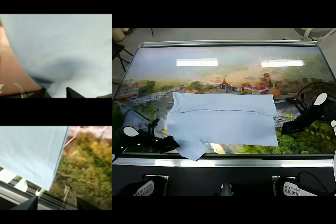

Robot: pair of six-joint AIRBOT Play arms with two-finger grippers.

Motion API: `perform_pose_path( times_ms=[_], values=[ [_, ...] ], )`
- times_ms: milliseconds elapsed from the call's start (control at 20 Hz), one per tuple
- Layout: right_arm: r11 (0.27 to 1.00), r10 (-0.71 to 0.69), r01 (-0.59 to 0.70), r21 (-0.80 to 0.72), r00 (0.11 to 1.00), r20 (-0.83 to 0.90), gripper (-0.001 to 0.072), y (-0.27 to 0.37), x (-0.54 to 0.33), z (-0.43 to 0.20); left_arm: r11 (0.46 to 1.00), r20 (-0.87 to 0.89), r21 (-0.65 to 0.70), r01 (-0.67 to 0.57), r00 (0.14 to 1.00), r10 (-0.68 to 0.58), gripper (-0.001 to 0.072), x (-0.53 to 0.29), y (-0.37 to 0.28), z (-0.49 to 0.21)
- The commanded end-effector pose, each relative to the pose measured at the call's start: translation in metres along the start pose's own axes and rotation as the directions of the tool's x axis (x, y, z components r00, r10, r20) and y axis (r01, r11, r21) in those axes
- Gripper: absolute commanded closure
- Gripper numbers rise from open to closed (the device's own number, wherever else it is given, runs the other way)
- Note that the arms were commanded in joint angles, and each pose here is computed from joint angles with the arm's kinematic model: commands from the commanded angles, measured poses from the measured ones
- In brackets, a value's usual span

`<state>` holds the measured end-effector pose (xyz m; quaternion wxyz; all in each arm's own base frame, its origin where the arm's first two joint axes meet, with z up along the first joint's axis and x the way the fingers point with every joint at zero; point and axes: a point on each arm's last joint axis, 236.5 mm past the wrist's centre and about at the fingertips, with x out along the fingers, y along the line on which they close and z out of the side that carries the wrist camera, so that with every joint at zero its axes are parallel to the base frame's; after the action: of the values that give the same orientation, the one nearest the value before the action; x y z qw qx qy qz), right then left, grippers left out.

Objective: Fold the shirts.

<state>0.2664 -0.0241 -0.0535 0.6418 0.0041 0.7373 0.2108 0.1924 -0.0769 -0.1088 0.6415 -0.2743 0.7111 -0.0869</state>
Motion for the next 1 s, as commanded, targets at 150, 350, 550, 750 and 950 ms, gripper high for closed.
perform_pose_path(
  times_ms=[150, 350, 550, 750, 950],
  values=[
    [0.996, 0.084, -0.083, 0.026, 0.995, -0.055, 0.0195, 0.021, 0.041, -0.031, 0.999, 0.048, 0.041, -0.033, 0.998, 0.031, 0.0680, 0.009, -0.004, 0.009],
    [0.991, 0.128, -0.128, 0.048, 0.992, 0.006, 0.0156, 0.031, 0.057, -0.022, 0.998, 0.043, 0.045, -0.031, 0.999, 0.030, 0.0679, 0.008, -0.004, 0.008],
    [0.987, 0.131, -0.132, 0.088, 0.991, 0.013, 0.0162, 0.028, 0.074, -0.023, 0.998, 0.037, 0.048, -0.029, 0.999, 0.027, 0.0680, 0.008, -0.005, 0.006],
    [0.971, 0.195, -0.201, 0.127, 0.979, 0.057, 0.0237, 0.037, 0.083, -0.008, 0.998, 0.034, 0.048, -0.029, 0.999, 0.027, 0.0680, 0.008, -0.005, 0.006],
    [0.968, 0.202, -0.211, 0.134, 0.976, 0.080, 0.0693, 0.039, 0.083, -0.002, 0.998, 0.043, 0.059, -0.030, 0.999, 0.027, 0.0680, 0.007, -0.006, 0.009]
  ],
)
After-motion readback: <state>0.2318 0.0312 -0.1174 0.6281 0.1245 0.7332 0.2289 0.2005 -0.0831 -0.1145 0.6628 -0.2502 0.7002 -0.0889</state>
